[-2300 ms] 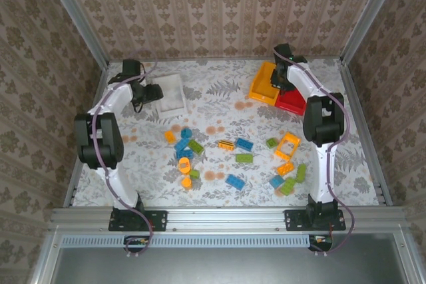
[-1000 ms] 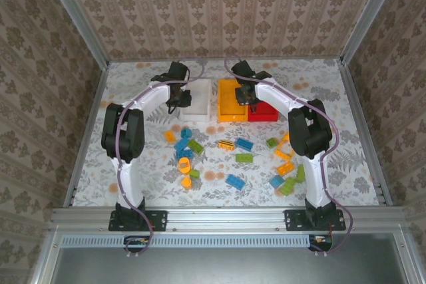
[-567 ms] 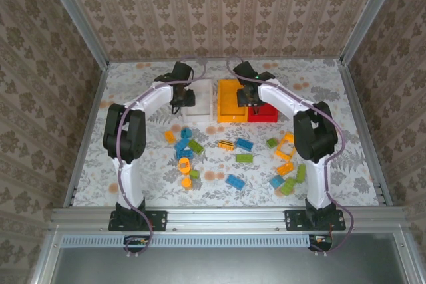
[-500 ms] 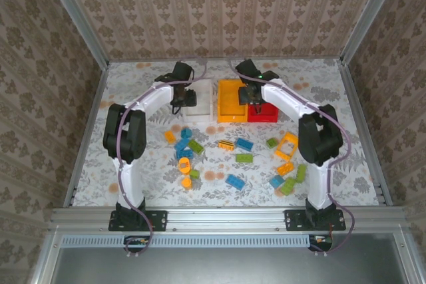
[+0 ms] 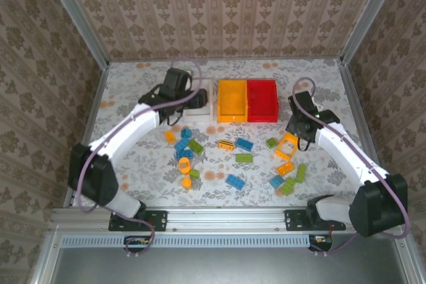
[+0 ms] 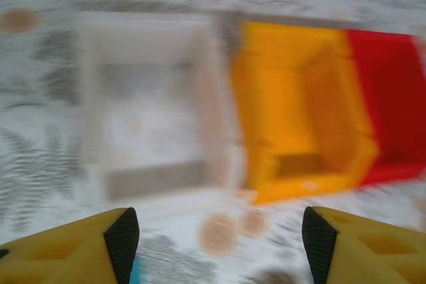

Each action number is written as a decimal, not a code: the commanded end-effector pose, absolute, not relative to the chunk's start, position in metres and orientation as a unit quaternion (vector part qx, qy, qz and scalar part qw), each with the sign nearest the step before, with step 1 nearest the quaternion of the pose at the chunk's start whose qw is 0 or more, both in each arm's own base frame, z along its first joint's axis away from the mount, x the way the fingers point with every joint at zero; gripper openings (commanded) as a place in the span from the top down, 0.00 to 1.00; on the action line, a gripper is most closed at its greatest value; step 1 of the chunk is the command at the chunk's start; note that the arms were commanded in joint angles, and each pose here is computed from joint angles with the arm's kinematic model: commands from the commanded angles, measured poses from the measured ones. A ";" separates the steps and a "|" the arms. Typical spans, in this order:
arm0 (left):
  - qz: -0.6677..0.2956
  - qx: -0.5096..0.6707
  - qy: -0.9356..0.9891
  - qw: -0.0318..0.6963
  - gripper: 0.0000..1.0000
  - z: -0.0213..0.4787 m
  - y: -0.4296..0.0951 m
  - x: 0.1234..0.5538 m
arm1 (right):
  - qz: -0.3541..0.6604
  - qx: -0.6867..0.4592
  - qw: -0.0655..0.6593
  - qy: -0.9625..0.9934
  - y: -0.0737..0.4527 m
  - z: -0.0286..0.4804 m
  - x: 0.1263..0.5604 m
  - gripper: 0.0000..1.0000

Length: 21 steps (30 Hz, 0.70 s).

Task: Sort the legos into containers by color

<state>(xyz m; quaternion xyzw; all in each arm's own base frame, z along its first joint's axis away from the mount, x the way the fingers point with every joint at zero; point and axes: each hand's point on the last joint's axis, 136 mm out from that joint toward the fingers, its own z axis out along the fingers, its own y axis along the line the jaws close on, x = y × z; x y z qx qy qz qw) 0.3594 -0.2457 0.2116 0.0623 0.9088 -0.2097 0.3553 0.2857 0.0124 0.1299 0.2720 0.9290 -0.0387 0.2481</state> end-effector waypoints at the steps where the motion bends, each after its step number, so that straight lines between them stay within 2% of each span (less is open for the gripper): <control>1: -0.298 0.101 0.881 0.354 0.30 0.218 -0.298 0.310 | -0.018 0.311 0.196 0.930 0.012 0.099 0.260 0.51; 4: -0.323 0.151 0.864 0.355 0.31 0.218 -0.335 0.256 | -0.008 0.318 0.175 0.932 0.012 0.077 0.256 0.55; 9: -0.331 0.188 0.857 0.347 0.32 0.212 -0.356 0.208 | -0.007 0.312 0.147 0.939 0.015 0.048 0.261 0.60; 15: -0.328 0.190 0.858 0.345 0.32 0.205 -0.355 0.188 | -0.005 0.317 0.138 0.938 0.016 0.030 0.263 0.72; 21: -0.330 0.196 0.856 0.347 0.33 0.208 -0.358 0.184 | -0.025 0.316 0.151 0.937 0.008 0.033 0.266 0.96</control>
